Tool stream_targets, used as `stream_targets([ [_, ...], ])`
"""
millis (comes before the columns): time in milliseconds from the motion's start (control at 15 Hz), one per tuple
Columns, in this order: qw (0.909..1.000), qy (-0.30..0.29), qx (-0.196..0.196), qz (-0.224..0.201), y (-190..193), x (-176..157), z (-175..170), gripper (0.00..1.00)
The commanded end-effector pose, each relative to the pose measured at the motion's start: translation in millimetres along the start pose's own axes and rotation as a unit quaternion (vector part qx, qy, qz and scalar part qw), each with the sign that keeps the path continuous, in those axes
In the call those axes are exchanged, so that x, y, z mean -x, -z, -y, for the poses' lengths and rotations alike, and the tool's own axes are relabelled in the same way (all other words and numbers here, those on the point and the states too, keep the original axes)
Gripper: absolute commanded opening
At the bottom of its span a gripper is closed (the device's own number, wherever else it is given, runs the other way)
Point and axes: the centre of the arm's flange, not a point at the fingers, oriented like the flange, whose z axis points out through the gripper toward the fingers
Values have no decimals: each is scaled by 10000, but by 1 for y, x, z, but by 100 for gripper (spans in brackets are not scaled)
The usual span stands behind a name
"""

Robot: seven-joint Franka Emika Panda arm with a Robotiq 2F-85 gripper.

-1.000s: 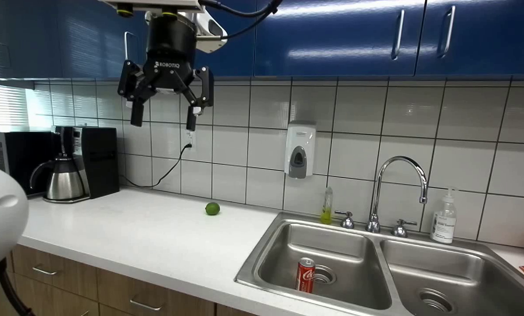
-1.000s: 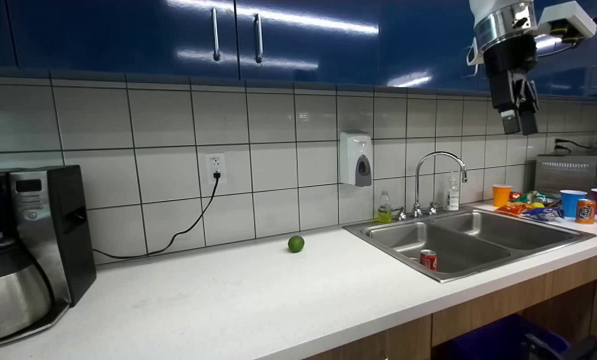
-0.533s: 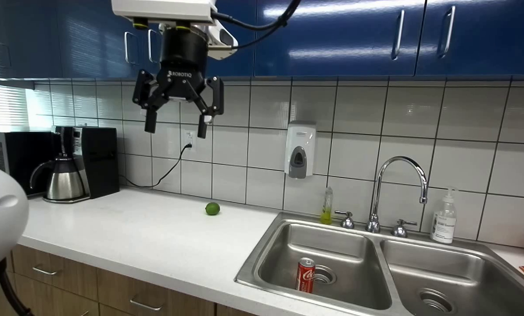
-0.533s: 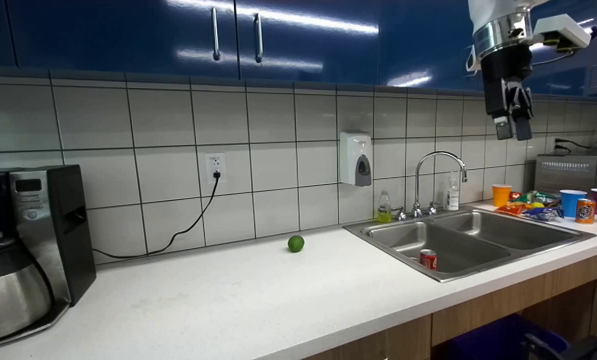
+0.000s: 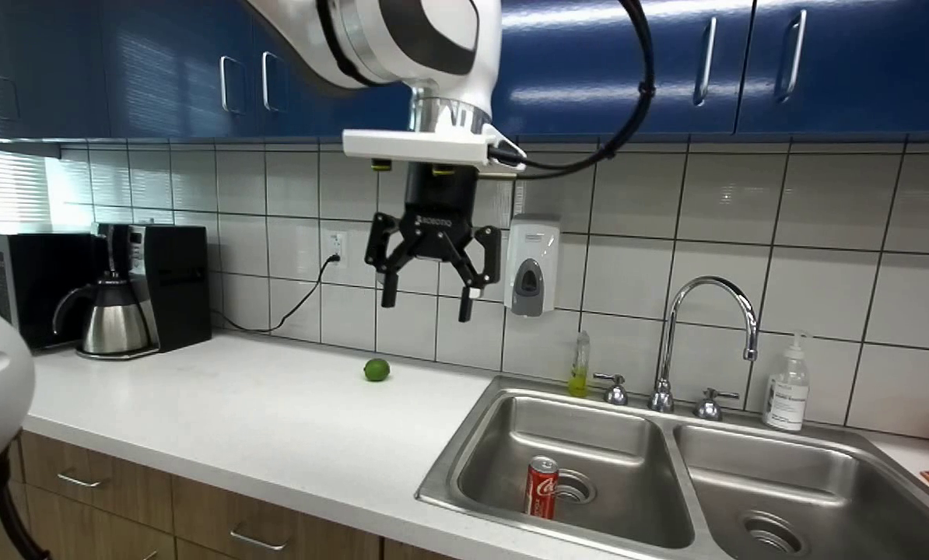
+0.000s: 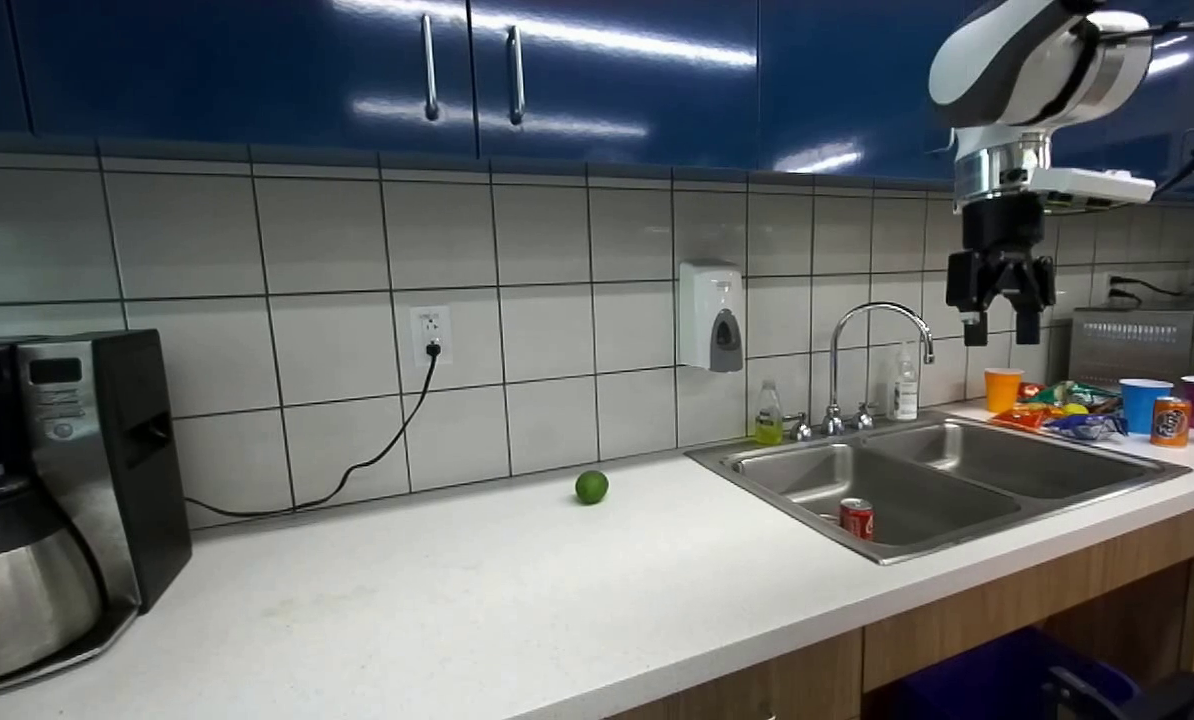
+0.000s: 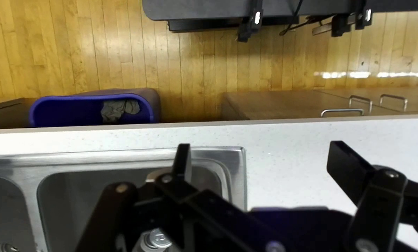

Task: Remove the red can from the sink and put it on the counter

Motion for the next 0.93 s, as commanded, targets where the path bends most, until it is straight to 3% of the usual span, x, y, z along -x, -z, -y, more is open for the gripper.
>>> stream_targets([
  [0, 9989, -455, 99, -76, -28, -41, -50, 100],
  [400, 9953, -916, 188, -261, -86, -101, -93, 100],
  [867, 9925, -1201, 147, -164, -154, -181, -112, 100],
])
